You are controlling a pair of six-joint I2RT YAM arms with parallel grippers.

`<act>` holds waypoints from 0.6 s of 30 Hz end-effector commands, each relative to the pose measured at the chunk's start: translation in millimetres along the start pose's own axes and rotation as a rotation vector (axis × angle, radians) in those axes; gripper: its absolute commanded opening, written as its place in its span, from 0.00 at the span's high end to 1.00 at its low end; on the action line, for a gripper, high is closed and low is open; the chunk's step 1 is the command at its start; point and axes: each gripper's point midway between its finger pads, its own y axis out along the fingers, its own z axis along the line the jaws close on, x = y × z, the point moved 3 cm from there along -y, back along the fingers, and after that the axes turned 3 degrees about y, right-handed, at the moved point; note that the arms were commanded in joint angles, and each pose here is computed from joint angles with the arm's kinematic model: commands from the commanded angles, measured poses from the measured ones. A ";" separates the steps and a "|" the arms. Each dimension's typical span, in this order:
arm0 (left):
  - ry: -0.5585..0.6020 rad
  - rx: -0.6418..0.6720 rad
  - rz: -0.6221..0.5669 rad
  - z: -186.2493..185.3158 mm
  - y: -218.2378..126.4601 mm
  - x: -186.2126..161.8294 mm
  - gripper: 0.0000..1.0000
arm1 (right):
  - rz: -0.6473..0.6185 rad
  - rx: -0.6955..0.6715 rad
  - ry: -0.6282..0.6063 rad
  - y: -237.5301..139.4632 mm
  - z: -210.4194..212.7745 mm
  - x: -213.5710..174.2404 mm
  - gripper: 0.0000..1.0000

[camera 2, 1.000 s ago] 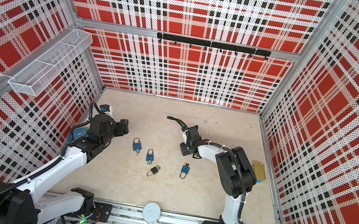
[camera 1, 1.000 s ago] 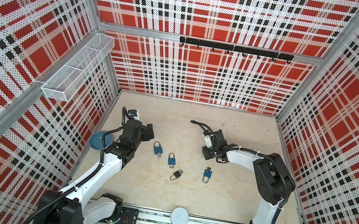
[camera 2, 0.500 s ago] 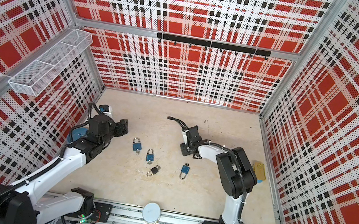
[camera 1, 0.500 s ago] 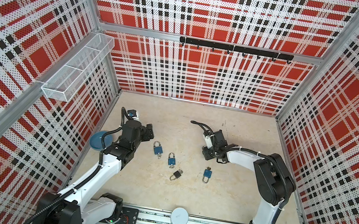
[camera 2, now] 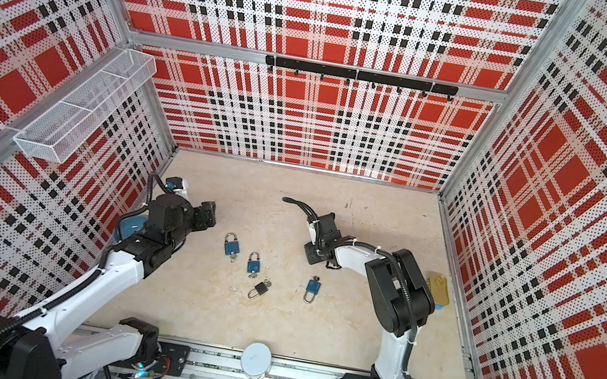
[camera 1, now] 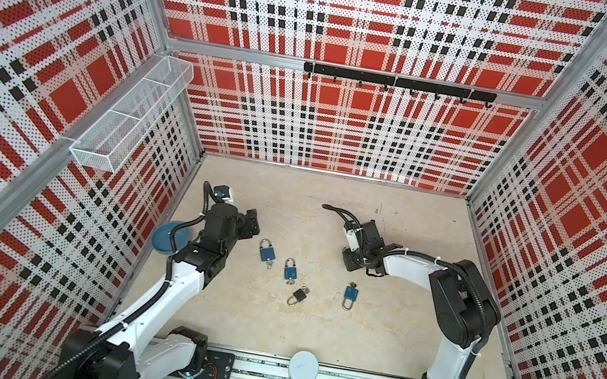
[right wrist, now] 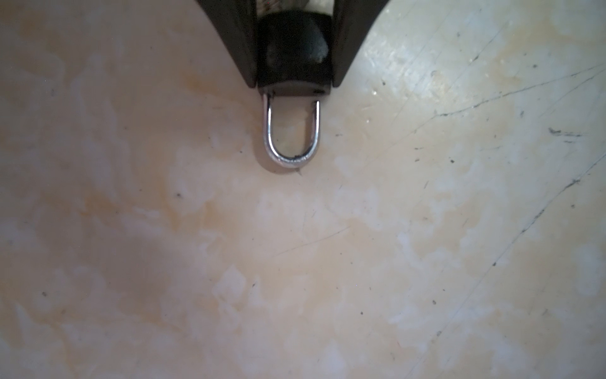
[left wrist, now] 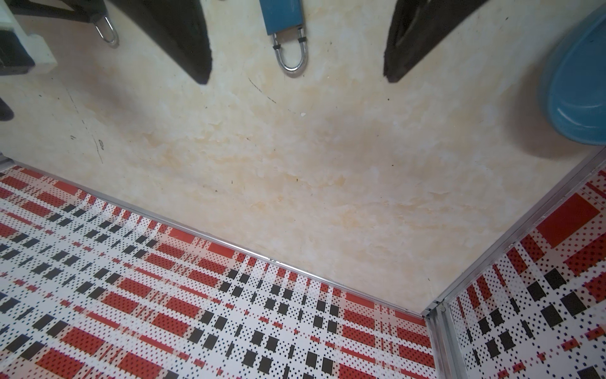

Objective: Lock with the key

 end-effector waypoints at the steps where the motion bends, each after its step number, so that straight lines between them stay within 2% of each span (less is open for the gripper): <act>1: -0.010 0.001 0.001 3.3 -3.1 -1.4 0.16 | -0.013 -0.001 -0.016 -13.7 1.0 1.3 0.73; 9: 0.003 -0.031 0.008 -2.3 -3.9 -1.5 0.16 | -0.080 0.031 -0.032 -41.6 6.0 19.8 0.74; 18: 0.066 -0.132 0.042 -26.5 -4.0 -6.9 0.18 | -0.136 0.086 -0.056 -70.2 16.4 35.8 0.75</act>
